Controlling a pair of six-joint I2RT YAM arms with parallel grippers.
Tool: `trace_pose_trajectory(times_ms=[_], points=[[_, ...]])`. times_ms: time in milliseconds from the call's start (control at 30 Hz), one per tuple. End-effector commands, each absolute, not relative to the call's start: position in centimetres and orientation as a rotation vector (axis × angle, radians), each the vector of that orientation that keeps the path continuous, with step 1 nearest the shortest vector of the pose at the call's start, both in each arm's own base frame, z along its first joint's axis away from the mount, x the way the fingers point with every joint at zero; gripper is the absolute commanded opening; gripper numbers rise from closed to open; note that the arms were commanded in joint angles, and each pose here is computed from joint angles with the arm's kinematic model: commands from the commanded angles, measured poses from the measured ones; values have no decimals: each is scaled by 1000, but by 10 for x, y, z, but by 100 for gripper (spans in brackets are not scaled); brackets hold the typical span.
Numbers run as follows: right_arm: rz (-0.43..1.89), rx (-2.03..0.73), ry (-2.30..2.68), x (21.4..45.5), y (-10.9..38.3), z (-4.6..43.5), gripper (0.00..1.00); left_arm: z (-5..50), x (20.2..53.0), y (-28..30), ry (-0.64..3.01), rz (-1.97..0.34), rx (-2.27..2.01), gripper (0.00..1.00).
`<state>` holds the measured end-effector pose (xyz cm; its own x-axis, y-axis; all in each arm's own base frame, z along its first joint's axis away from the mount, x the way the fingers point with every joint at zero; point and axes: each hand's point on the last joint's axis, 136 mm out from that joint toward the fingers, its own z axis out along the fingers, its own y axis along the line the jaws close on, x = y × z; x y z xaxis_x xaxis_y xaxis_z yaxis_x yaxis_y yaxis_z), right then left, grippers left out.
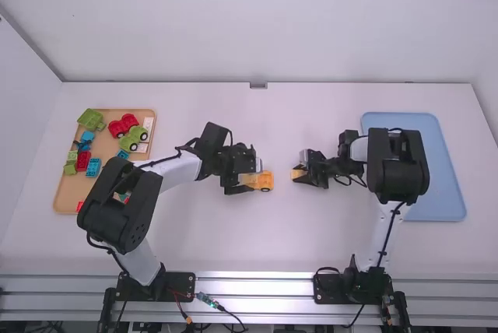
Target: Assemble lego blocks to make yellow taxi
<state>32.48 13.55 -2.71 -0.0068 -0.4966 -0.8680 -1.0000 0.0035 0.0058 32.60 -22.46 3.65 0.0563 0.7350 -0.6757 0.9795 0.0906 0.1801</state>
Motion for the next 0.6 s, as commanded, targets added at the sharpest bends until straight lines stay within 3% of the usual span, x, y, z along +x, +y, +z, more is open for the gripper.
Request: trace_pose_trajectory(times_ms=[0, 567], points=[[949, -1546, 1613, 325, 135, -29, 33, 36, 322, -224, 1737, -506, 1693, 99], [1046, -1542, 1512, 328, 142, 9, 21, 21, 303, -213, 1603, -587, 1516, 99]])
